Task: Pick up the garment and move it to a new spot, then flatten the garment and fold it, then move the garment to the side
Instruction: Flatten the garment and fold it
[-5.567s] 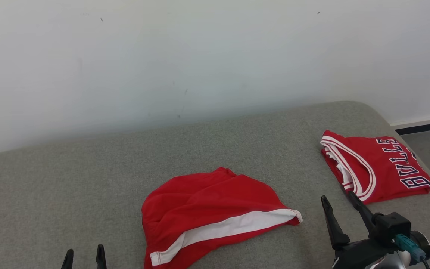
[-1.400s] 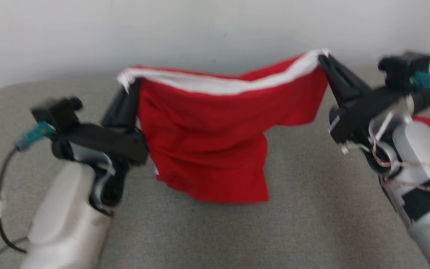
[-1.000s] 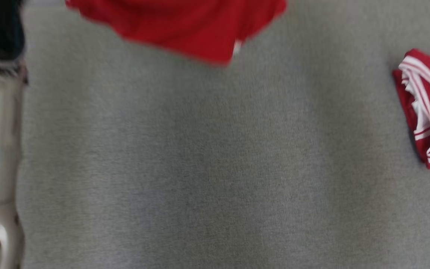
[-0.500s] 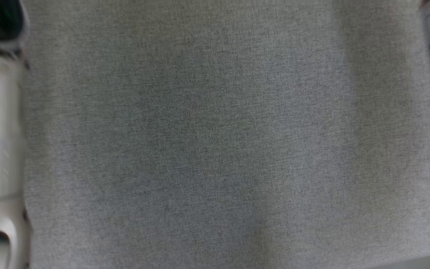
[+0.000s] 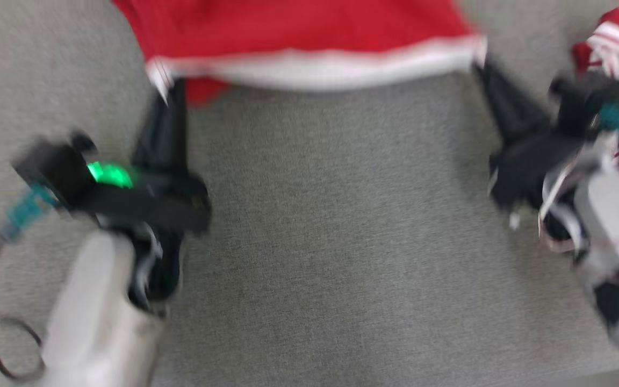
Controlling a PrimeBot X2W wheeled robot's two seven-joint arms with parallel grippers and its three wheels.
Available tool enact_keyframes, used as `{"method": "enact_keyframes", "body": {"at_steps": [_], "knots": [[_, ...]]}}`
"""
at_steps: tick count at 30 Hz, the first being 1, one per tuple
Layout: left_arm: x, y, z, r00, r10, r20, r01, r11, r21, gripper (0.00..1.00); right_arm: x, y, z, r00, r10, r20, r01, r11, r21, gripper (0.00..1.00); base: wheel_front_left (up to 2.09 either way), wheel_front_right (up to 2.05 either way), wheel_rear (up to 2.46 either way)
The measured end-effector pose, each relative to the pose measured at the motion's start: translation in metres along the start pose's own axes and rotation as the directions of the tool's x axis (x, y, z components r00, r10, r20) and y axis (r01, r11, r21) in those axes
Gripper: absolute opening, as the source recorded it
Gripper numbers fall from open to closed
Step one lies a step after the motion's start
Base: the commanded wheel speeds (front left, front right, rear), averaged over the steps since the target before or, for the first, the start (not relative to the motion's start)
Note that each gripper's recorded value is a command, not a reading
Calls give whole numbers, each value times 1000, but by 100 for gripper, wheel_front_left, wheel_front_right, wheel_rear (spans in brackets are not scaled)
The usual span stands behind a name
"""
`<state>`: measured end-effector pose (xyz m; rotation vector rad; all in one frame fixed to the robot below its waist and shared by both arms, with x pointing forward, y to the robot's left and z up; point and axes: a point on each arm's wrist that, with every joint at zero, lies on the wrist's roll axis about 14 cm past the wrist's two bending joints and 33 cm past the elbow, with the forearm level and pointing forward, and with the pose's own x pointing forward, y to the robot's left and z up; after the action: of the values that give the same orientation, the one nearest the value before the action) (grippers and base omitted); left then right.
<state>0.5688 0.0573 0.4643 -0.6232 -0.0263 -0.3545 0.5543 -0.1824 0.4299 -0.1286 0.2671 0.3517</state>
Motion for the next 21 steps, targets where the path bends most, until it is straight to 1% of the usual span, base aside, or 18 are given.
{"method": "enact_keyframes", "body": {"at_steps": [2, 5, 7, 10, 15, 21], "knots": [[-21, -4, -5, 999, 18, -33, -18, 1000, -3, 0, -24, 11, -11, 997, 18, -73, -15, 999, 40, 0, 0, 0, 0], [-55, -7, -10, 995, 50, -84, -48, 998, 27, 0, -61, 32, -18, 984, 64, -166, -54, 997, 62, 0, 0, 0, 0], [-77, -8, -9, 992, 76, -101, -73, 997, 35, 0, -85, 46, -22, 971, 92, -222, -77, 994, 78, 0, 0, 0, 0], [-107, -15, -10, 987, 88, -132, -82, 995, 50, 0, -121, 59, -29, 948, 111, -299, -85, 992, 98, 0, 0, 0, 0], [-156, -26, -19, 972, 83, -220, -61, 992, 107, 0, -180, 77, -45, 901, 125, -415, -75, 988, 134, 0, 0, 0, 0], [-210, -33, -30, 933, 88, -349, -32, 986, 163, 0, -242, 106, -67, 825, 169, -539, -67, 977, 205, 0, 0, 0, 0]]}}
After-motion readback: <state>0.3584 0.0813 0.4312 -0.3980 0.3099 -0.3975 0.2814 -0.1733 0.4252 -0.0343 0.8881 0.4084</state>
